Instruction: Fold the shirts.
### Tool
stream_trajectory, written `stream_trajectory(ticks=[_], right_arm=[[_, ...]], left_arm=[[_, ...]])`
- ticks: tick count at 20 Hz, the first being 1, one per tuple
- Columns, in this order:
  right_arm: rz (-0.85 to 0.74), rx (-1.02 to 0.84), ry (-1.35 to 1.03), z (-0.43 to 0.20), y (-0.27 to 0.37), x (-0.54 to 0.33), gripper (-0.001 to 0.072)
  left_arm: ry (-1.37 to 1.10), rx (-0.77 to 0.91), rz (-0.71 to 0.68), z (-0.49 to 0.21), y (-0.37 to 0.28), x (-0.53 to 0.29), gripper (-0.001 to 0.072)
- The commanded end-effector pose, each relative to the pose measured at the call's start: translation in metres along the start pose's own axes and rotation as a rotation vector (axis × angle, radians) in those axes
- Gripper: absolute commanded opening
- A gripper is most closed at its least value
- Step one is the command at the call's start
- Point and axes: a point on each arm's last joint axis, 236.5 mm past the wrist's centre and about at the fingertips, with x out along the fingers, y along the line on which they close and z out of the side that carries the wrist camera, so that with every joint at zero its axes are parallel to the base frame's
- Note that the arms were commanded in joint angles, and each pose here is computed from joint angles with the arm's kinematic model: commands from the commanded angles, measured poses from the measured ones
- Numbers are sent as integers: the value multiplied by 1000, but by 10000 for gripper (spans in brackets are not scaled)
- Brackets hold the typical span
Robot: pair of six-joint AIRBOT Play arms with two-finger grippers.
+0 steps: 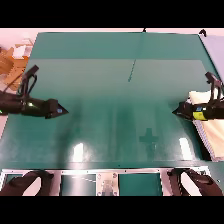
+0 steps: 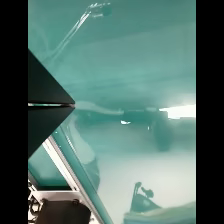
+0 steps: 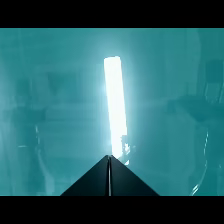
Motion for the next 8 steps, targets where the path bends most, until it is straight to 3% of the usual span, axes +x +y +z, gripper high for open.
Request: stream_trajectory(ticks=[1,8], right_arm=[[12,-16,64,-32,3,7,13],[11,-16,81,-36,3,7,13]], left_arm=[[-18,-14,11,-15,9,8,28],[-17,-14,11,-15,9,8,28]])
